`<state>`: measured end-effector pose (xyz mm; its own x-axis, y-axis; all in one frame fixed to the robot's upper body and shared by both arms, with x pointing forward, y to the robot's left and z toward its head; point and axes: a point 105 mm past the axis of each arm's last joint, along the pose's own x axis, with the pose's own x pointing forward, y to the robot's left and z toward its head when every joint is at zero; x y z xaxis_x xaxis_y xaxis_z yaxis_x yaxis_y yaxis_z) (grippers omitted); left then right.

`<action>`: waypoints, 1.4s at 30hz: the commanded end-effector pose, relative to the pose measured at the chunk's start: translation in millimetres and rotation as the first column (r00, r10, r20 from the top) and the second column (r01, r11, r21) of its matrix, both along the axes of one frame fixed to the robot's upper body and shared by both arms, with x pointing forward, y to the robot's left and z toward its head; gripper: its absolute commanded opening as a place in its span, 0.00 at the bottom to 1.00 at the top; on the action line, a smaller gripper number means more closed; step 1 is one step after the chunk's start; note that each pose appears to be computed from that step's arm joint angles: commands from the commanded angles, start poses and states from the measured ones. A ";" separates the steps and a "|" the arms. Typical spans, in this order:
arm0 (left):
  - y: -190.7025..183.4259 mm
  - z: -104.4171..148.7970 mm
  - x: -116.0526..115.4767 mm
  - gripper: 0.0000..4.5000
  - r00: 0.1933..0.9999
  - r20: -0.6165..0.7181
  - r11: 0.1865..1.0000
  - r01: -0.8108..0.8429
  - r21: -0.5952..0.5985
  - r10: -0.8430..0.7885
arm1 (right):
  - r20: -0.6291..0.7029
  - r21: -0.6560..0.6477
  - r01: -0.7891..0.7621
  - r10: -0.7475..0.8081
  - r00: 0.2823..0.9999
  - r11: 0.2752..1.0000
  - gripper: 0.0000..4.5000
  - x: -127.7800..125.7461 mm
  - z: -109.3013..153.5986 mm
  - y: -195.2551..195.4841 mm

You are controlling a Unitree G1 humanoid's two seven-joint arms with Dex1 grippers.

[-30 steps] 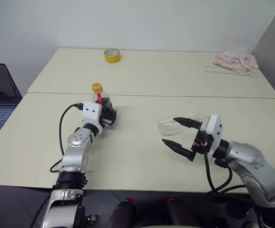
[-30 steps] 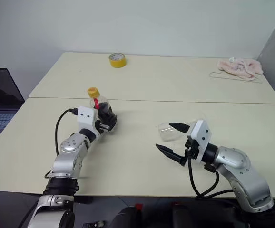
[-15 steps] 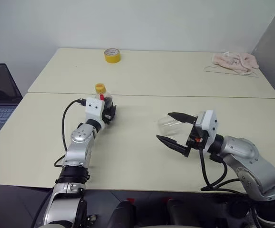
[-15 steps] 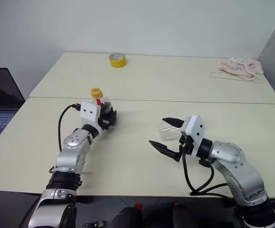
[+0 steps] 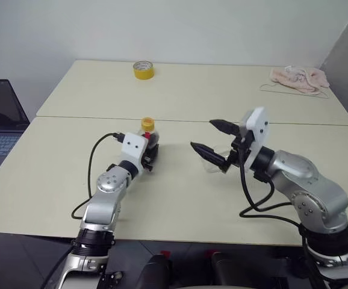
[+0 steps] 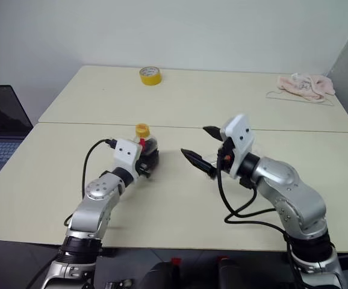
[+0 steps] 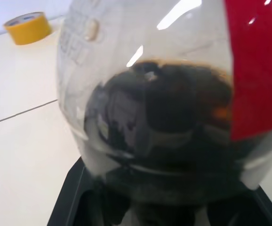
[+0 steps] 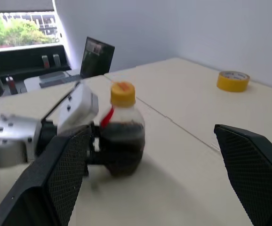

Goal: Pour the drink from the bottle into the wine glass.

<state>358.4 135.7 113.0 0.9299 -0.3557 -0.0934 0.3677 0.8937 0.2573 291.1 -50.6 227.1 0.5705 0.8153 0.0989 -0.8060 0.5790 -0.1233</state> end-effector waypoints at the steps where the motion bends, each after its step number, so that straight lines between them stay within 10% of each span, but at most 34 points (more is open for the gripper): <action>1: -13.7 29.1 -3.0 0.40 0.993 0.114 1.000 0.005 0.023 -0.007 | -0.047 0.001 0.019 -0.019 0.999 1.000 1.00 7.5 2.2 11.4; 24: -35.5 32.7 -8.2 0.33 0.979 0.202 0.998 0.009 0.065 -0.022 | -0.111 0.063 0.076 -0.069 0.991 0.995 1.00 41.6 11.0 53.5; 35: -30.4 37.7 -5.8 0.29 0.977 0.214 0.998 -0.011 0.058 -0.002 | -0.108 0.022 0.062 -0.059 0.992 0.998 0.27 39.9 5.6 51.1; 42: -32.0 40.4 -6.4 0.23 0.977 0.213 0.999 0.007 0.045 -0.017 | -0.052 0.000 0.046 -0.046 0.998 0.999 0.27 36.6 10.6 51.6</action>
